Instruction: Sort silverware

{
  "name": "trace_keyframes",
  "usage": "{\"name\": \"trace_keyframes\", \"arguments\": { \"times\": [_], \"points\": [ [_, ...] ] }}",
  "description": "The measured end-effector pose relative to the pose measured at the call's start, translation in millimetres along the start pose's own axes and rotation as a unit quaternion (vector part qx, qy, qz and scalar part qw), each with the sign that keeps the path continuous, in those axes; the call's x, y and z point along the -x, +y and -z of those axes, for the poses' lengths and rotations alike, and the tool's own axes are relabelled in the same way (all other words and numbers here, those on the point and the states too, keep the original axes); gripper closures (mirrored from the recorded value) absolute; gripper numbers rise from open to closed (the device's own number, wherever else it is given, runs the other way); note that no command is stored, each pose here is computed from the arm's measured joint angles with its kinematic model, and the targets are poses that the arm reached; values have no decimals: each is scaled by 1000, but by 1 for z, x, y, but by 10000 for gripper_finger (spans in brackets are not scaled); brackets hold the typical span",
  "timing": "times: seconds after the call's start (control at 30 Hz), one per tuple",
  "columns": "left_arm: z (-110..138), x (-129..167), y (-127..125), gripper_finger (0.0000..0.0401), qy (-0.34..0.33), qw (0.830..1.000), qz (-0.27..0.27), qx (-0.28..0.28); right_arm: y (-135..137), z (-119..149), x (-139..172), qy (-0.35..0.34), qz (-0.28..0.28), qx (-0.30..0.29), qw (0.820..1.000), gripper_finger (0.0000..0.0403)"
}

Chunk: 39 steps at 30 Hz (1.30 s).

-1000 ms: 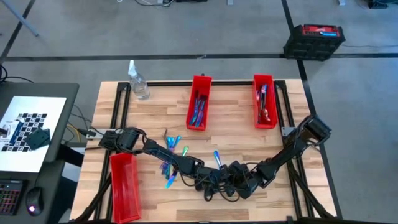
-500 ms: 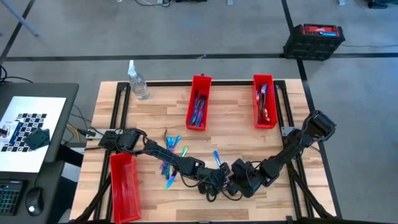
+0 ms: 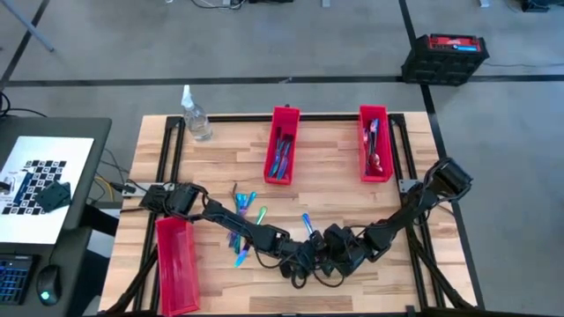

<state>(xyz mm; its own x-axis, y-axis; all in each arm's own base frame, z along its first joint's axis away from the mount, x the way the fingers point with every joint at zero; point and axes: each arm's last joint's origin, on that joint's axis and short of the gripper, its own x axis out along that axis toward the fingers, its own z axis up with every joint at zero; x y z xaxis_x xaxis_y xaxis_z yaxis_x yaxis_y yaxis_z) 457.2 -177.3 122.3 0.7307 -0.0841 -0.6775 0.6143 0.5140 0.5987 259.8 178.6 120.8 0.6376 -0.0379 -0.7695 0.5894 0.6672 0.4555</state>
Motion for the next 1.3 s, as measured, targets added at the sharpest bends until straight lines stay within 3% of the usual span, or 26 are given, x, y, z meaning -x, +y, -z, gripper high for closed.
{"name": "trace_keyframes", "arguments": {
  "times": [0.4, 0.83, 1.3],
  "points": [
    [-3, 1, -4, 313, 2, 1000, 1, -6, -3, 5, -13, 9, 5, -1, 1000, 403],
    [-1, 1, -3, 313, 5, 993, -3, -118, -4, 6, -14, 33, 6, 11, 999, 403],
    [-2, -16, -21, 313, 51, 991, -17, -122, -3, 13, -24, 28, -9, -10, 1000, 403]
  ]
}}
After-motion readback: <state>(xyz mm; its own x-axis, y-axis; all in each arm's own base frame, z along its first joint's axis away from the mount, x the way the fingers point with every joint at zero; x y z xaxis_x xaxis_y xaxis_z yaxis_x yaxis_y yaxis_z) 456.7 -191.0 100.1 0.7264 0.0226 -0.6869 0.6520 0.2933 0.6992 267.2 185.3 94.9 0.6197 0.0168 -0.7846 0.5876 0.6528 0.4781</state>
